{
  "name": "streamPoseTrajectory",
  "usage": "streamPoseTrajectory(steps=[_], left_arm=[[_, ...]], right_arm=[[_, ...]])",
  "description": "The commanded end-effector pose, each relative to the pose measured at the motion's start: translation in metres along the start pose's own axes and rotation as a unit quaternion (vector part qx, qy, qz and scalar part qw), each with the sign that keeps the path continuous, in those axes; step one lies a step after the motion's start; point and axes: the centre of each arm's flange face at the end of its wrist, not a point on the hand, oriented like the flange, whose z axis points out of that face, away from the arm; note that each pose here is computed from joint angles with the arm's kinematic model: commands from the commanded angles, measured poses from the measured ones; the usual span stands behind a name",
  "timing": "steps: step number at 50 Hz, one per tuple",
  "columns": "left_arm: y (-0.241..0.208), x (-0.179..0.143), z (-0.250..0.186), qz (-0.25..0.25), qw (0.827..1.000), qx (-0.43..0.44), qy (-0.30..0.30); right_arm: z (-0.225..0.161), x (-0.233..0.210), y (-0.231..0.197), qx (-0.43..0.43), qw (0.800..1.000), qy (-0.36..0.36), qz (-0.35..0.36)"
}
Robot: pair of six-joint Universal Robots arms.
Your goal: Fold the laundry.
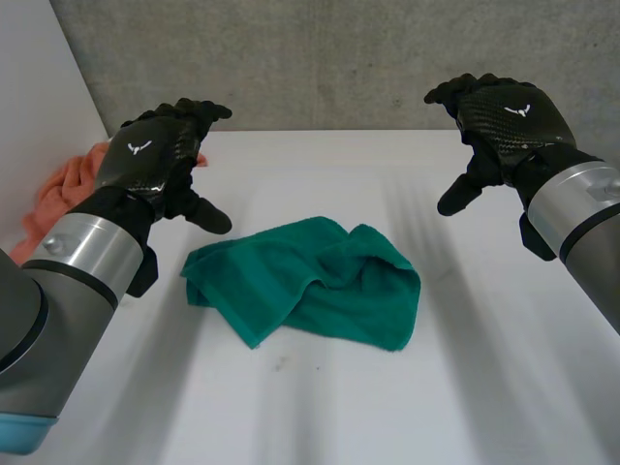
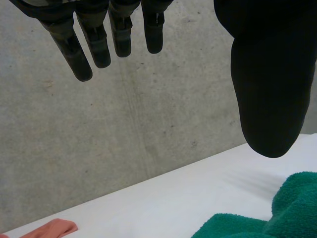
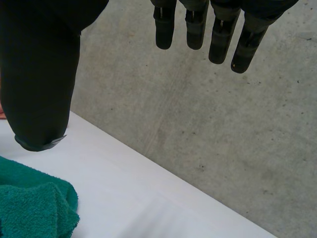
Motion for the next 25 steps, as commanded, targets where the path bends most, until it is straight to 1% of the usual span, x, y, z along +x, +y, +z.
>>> streamPoseTrajectory(steps=[1, 3, 6, 7, 8, 10, 11, 14, 15, 17, 18, 19, 22, 23, 25], left_arm=[[0.003, 0.006, -0.001, 0.0, 1.0, -0.005, 0.014], [0.004, 0.009, -0.001, 0.0, 1.0, -0.007, 0.022], [0.011, 0.02, -0.002, -0.001, 0.998, -0.017, 0.052], [0.015, 0.024, -0.001, 0.0, 0.998, -0.023, 0.061], [0.024, 0.031, 0.0, 0.001, 0.996, -0.037, 0.078], [0.032, 0.037, 0.002, 0.008, 0.995, -0.047, 0.092], [0.035, 0.041, 0.004, 0.014, 0.994, -0.051, 0.099], [0.053, 0.051, 0.009, 0.058, 0.989, -0.068, 0.117], [0.065, 0.055, 0.012, 0.089, 0.985, -0.078, 0.126], [0.08, 0.059, 0.015, 0.124, 0.979, -0.091, 0.137], [0.087, 0.061, 0.015, 0.142, 0.975, -0.098, 0.143], [0.099, 0.067, 0.017, 0.176, 0.966, -0.104, 0.156], [0.117, 0.074, 0.02, 0.221, 0.954, -0.115, 0.168], [0.13, 0.075, 0.023, 0.243, 0.946, -0.124, 0.173], [0.14, 0.073, 0.027, 0.259, 0.941, -0.132, 0.174]], right_arm=[[-0.001, 0.001, 0.0, -0.019, 1.0, -0.001, 0.003], [-0.002, 0.001, -0.002, -0.029, 1.0, -0.002, 0.002], [-0.002, 0.001, 0.001, -0.057, 0.998, -0.007, 0.003], [-0.001, 0.0, 0.008, -0.087, 0.996, -0.013, -0.001], [0.0, -0.001, 0.013, -0.104, 0.994, -0.015, -0.005], [0.002, -0.002, 0.024, -0.139, 0.99, -0.022, -0.016], [0.002, -0.003, 0.036, -0.175, 0.984, -0.029, -0.029], [-0.001, -0.005, 0.054, -0.218, 0.974, -0.039, -0.043], [-0.003, -0.005, 0.063, -0.235, 0.97, -0.043, -0.047], [-0.003, -0.004, 0.074, -0.248, 0.967, -0.042, -0.046], [-0.003, -0.003, 0.078, -0.25, 0.966, -0.041, -0.045], [-0.002, -0.001, 0.086, -0.251, 0.966, -0.037, -0.042], [0.001, -0.002, 0.107, -0.249, 0.967, -0.034, -0.032], [0.002, -0.002, 0.111, -0.246, 0.968, -0.032, -0.028], [0.003, -0.003, 0.118, -0.242, 0.97, -0.028, -0.015]])
